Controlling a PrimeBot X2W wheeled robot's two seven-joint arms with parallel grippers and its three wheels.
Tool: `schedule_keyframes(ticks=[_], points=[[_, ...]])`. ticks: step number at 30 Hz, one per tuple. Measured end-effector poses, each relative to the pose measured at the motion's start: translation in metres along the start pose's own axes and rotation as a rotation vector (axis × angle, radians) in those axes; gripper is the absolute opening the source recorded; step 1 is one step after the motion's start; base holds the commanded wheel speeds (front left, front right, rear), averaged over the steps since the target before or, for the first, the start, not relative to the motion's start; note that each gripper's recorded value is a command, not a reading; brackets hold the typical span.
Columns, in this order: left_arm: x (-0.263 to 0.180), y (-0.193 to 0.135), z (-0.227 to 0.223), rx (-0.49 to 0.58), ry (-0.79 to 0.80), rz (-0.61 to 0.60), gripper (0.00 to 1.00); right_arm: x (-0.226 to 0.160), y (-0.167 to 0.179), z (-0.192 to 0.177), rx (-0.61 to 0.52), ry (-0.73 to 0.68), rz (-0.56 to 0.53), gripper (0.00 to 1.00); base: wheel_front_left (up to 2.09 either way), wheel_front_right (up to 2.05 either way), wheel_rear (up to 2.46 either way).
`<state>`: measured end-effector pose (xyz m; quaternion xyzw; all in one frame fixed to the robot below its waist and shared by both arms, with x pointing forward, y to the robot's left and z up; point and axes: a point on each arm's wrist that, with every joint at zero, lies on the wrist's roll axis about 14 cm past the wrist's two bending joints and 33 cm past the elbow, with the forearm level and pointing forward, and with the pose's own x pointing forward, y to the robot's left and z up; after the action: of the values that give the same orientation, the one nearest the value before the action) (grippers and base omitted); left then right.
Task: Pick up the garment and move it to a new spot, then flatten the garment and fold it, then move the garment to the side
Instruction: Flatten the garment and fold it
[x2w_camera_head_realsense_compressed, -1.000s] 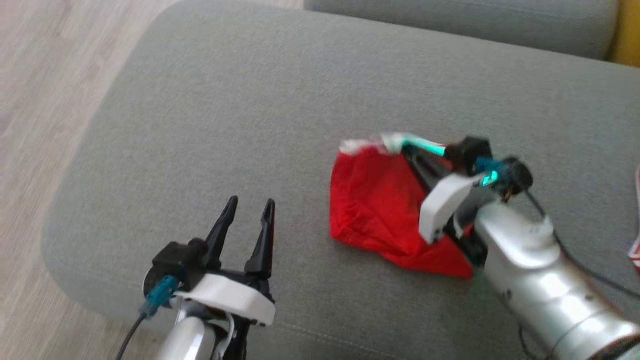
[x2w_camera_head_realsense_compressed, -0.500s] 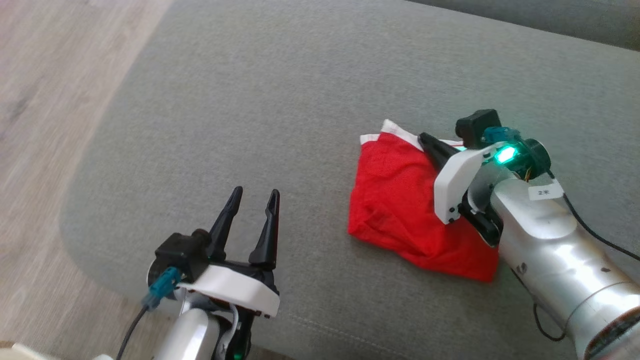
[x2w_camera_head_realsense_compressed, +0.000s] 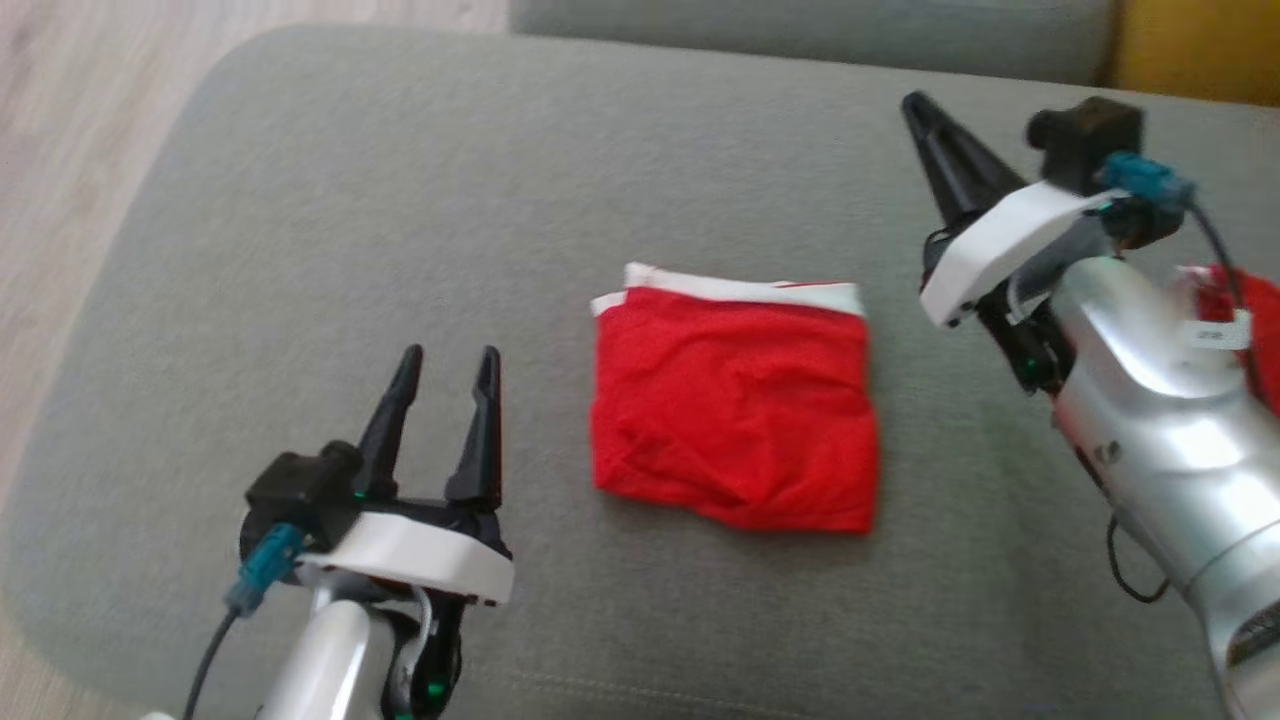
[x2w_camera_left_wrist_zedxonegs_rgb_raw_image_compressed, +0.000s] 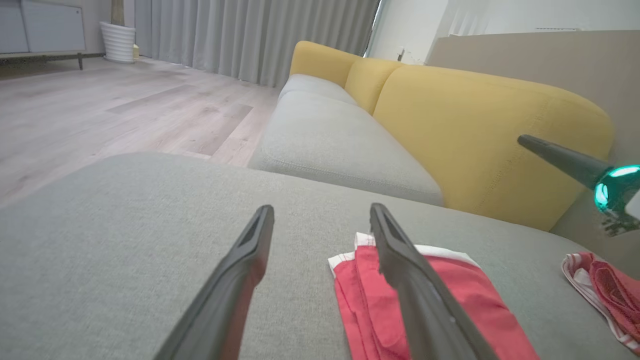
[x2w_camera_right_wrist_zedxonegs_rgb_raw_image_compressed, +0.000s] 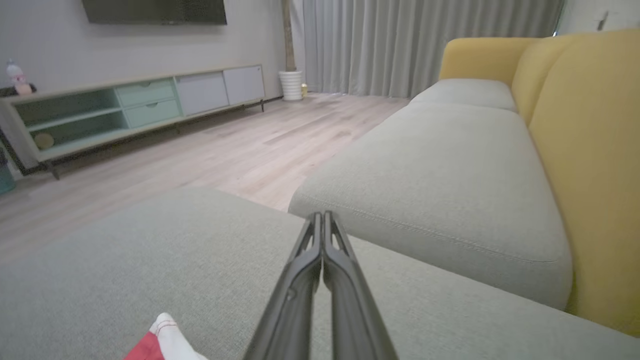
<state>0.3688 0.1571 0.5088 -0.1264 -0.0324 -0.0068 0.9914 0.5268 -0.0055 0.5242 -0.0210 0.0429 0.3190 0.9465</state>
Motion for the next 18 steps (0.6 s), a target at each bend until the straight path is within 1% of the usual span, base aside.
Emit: schedule_keyframes(ticks=[2, 4, 6, 11, 14, 16, 18], points=[[0.003, -0.007, 0.005, -0.005, -0.016, -0.026, 1.00, -0.014, -0.014, 0.010, 0.015, -0.040, -0.044, 0.00, 0.00, 0.00, 0.00], [0.006, -0.013, 0.010, -0.003, -0.035, -0.048, 1.00, -0.032, -0.029, 0.012, 0.047, -0.066, -0.100, 0.00, 0.00, 0.00, 0.00], [0.009, -0.020, 0.016, -0.005, -0.053, -0.069, 1.00, -0.053, -0.039, 0.005, 0.079, -0.073, -0.152, 0.00, 0.00, 0.00, 0.00], [0.010, -0.033, 0.023, -0.005, -0.076, -0.109, 1.00, -0.111, -0.053, -0.006, 0.095, -0.127, -0.267, 0.00, 0.00, 0.00, 0.00], [0.006, -0.041, 0.018, -0.012, -0.062, -0.131, 1.00, -0.142, -0.049, -0.017, 0.099, -0.149, -0.328, 0.00, 0.00, 0.00, 0.00], [0.003, -0.044, 0.015, -0.014, -0.053, -0.141, 1.00, -0.157, -0.035, -0.030, 0.091, -0.137, -0.342, 0.00, 0.00, 0.00, 0.00], [0.000, -0.048, 0.011, -0.016, -0.040, -0.154, 1.00, -0.170, -0.023, -0.042, 0.121, -0.131, -0.375, 0.00, 0.00, 0.00, 0.00]])
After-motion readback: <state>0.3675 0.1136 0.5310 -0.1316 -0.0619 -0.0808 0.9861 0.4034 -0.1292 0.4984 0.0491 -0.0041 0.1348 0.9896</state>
